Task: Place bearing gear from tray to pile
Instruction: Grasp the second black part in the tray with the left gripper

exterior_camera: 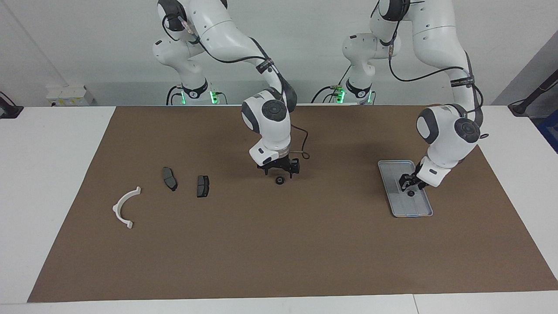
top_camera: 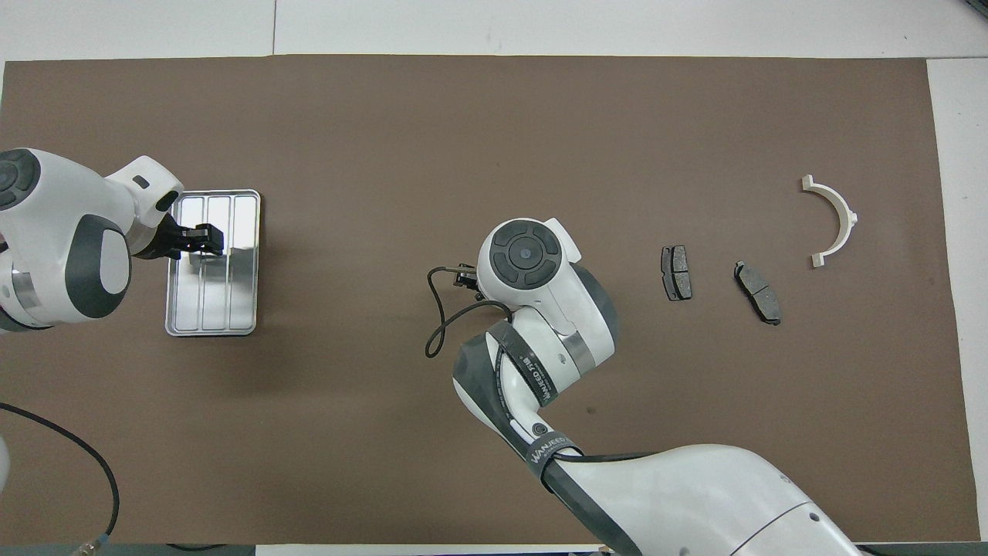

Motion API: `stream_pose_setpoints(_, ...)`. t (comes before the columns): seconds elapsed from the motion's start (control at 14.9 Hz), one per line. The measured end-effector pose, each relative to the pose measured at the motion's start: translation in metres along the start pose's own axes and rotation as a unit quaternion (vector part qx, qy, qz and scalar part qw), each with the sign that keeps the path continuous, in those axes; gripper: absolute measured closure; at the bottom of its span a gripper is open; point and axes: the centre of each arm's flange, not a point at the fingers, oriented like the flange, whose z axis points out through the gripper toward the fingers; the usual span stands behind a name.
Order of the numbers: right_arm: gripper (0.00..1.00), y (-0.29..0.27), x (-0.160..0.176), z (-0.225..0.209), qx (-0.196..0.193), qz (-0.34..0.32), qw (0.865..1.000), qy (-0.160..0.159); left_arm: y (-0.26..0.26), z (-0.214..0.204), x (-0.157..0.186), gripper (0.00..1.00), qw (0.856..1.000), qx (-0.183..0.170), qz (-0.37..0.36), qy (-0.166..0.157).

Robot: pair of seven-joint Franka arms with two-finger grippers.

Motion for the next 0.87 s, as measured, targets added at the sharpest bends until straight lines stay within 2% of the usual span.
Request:
stream_pose_setpoints(0.67, 0.0, 0.0, 0.003, 0.016, 0.002, -0.003, 1.0, 0.003, 0.0, 0.01, 0.002, 0.3, 1.0, 0.001, 0.0, 0.004)
stream_pose_setpoints(0.74, 0.06, 0.0, 0.003, 0.016, 0.002, -0.003, 1.0, 0.003, 0.0, 0.01, 0.002, 0.37, 1.0, 0.001, 0.0, 0.004)
stream_pose_setpoints(0.87, 0.11, 0.0, 0.003, 0.016, 0.002, -0.003, 1.0, 0.004, 0.0, 0.011, 0.002, 0.39, 1.0, 0.001, 0.0, 0.004)
